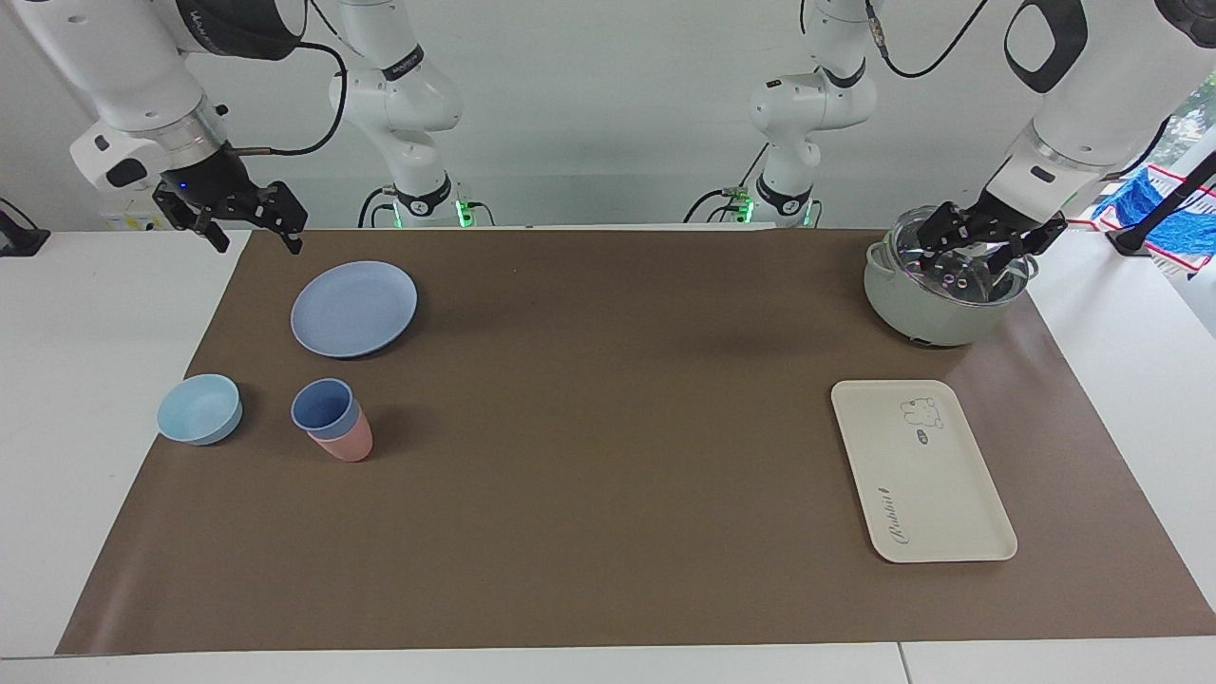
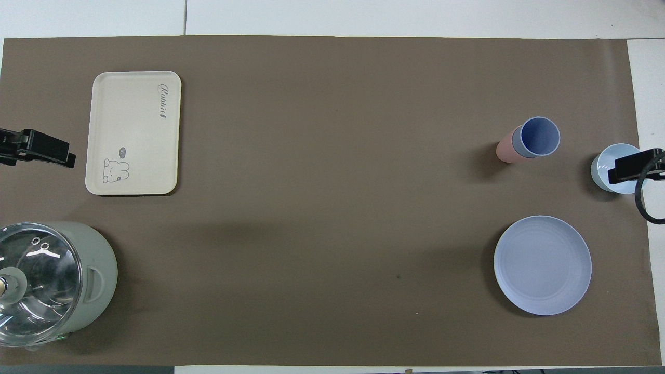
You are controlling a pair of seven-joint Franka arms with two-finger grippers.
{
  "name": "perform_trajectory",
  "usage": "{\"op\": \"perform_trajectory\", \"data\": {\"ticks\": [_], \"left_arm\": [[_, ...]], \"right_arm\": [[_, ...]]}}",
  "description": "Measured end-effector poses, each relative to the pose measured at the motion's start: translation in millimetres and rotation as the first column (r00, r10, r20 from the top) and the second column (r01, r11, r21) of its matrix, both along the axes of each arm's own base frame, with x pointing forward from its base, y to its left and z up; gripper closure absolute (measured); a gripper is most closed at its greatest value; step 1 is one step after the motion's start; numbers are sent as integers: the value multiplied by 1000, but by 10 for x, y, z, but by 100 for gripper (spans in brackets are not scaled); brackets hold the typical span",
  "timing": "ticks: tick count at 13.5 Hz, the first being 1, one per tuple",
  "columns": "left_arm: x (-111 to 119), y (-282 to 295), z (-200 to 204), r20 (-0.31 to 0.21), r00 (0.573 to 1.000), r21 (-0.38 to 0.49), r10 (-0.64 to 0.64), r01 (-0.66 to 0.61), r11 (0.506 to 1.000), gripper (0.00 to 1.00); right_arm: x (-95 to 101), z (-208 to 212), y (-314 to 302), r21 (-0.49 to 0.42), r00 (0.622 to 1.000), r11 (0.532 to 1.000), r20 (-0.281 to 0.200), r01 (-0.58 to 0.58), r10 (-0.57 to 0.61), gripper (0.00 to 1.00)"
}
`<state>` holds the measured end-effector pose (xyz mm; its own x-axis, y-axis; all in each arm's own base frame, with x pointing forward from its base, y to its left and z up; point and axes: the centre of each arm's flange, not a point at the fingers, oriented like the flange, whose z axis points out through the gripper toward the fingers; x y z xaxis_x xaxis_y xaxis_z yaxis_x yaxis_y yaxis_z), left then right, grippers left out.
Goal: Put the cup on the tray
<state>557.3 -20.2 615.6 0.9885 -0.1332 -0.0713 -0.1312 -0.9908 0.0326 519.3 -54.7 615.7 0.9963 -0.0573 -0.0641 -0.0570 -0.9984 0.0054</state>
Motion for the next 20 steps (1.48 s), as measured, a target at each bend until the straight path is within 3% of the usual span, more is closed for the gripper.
{"op": "perform_trajectory", "data": {"ticks": [12, 15, 18, 20], "left_arm": [[0, 0, 0, 0, 1000, 0, 0, 0, 1000, 0], [0, 0, 0, 0, 1000, 0, 0, 0, 1000, 0], [0, 0, 0, 0, 1000, 0, 0, 0, 1000, 0], [0, 0, 0, 0, 1000, 0, 0, 0, 1000, 0]], "right_arm": [[-30, -10, -152, 1, 999, 1000, -11, 30, -30, 0], [2, -76, -183, 59, 998, 996, -19, 63, -62, 0], [193, -231, -369, 107, 990, 987, -76, 123, -115, 0], [553, -318, -504, 113, 986, 983, -107, 143, -132, 0]]}}
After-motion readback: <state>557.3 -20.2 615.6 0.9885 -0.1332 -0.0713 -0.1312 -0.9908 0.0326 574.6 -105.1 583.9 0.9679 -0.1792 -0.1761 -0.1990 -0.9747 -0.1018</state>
